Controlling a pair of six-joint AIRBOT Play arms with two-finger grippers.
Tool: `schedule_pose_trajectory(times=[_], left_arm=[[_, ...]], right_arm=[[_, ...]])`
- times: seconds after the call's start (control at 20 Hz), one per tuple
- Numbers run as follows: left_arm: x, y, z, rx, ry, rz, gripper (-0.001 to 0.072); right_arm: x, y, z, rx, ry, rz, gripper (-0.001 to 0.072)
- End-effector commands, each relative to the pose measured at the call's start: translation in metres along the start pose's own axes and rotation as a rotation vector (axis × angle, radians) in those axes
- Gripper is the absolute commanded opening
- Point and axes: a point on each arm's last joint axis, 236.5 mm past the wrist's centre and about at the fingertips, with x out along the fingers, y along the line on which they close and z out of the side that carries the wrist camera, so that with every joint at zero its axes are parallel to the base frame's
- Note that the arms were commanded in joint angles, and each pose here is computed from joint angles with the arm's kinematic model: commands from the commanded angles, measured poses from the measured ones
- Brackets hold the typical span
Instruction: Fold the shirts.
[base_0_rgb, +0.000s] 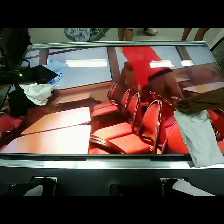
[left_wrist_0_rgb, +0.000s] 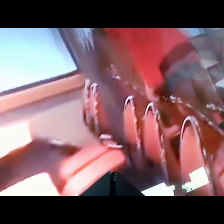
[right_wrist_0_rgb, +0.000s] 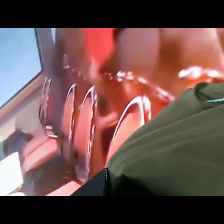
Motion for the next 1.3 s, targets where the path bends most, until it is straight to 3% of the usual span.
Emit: schedule_pose_trajectory(times=[0.0, 0.15, 0.3, 0.4, 0.6, 0.95, 1.0, 1.1, 1.25], left_arm=[[0.0, 0.0, 0.0, 0.0, 0.0, 0.001, 0.0033], [0.0, 0.0, 0.0, 0.016, 0.0, 0.0, 0.0033], [0.0, 0.0, 0.0, 0.018, 0.0, 0.0, 0.0033], [0.0, 0.0, -0.001, 0.018, 0.004, -0.001, 0.0033], [0.0, 0.0, -0.003, 0.019, 0.01, -0.003, 0.0033], [0.0, -0.001, -0.003, 0.018, 0.011, -0.003, 0.0033], [0.0, -0.001, -0.003, 0.018, 0.011, -0.003, 0.0033], [0.0, -0.001, -0.002, 0.018, 0.01, -0.003, 0.0033], [-0.004, -0.004, 0.002, 0.025, -0.004, -0.007, 0.0033]], right_arm=[[-0.03, -0.02, -0.007, 0.06, -0.008, -0.037, 0.0045], [-0.051, -0.042, -0.031, 0.118, 0.048, -0.095, 0.0045], [-0.072, -0.091, -0.083, 0.205, 0.23, -0.325, 0.0046], [-0.073, -0.111, -0.113, 0.263, 0.314, -0.398, 0.0046], [-0.067, -0.136, -0.204, 0.377, 0.542, -0.496, 0.0046], [-0.021, -0.154, -0.302, 0.507, 0.625, -0.54, 0.0048], [-0.019, -0.16, -0.306, 0.517, 0.618, -0.564, 0.0111], [-0.022, -0.171, -0.299, 0.478, 0.592, -0.599, 0.0689], [-0.049, -0.188, -0.244, 0.27, 0.496, -0.674, 0.0691]])
